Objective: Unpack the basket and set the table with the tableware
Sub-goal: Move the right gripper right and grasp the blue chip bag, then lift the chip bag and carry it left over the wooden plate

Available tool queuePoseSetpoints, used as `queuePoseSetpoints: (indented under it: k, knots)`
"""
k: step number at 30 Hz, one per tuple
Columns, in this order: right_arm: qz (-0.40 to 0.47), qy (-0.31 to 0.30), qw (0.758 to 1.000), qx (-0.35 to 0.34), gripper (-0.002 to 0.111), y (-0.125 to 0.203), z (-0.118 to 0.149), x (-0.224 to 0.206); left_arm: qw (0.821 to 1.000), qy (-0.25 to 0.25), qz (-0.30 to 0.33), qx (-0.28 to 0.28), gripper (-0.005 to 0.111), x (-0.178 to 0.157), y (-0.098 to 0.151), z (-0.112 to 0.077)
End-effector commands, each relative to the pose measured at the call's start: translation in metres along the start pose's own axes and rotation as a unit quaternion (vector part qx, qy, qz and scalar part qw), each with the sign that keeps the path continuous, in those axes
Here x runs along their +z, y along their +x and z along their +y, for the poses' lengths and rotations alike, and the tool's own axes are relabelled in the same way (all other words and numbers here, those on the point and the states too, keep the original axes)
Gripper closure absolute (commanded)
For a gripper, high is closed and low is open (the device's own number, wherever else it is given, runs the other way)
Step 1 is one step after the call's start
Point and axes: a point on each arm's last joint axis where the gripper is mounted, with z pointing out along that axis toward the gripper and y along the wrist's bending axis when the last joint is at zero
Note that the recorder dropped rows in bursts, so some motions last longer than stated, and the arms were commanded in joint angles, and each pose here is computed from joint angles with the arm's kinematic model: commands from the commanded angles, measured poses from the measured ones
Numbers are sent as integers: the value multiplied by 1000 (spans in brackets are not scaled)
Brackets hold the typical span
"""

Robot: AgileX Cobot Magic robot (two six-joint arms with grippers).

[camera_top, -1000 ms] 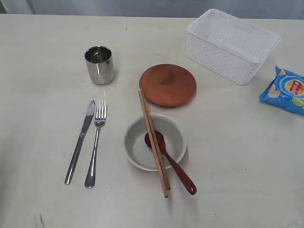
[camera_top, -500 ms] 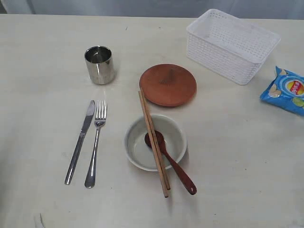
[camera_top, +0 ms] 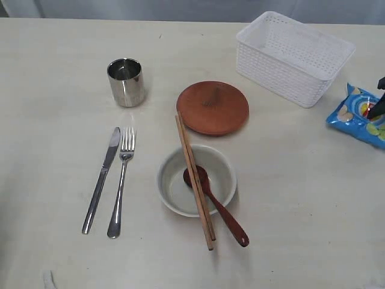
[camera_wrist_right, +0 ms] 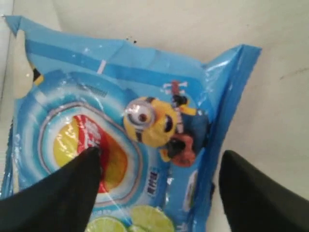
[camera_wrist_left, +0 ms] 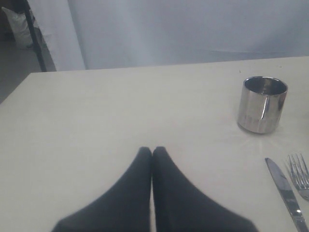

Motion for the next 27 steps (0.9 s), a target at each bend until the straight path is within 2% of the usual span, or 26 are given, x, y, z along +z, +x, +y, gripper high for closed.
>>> queuePoseSetpoints:
  k: [1, 4, 6, 11, 16, 21, 27]
  knots:
    - [5, -5, 1000, -6, 69, 0, -2, 0, 1000, 0, 0, -3, 107, 0, 1, 0]
    - [12, -8, 1000, -17, 98, 1, -1, 0, 1000, 0, 0, -3, 107, 0, 1, 0]
    - [18, -11, 1000, -19, 108, 2, 0, 0, 1000, 0, 0, -3, 107, 0, 1, 0]
    - [6, -19, 1000, -17, 109, 1, 5, -9, 1000, 0, 0, -3, 107, 0, 1, 0]
    - [-38, -40, 998, -19, 109, -3, 18, -38, 1000, 0, 0, -3, 107, 0, 1, 0]
    - [-61, -103, 992, -33, 109, 1, 43, -67, 1000, 0, 0, -3, 107, 0, 1, 0]
    - [-62, -126, 986, -91, 109, 20, 85, -89, 1000, 0, 0, -3, 107, 0, 1, 0]
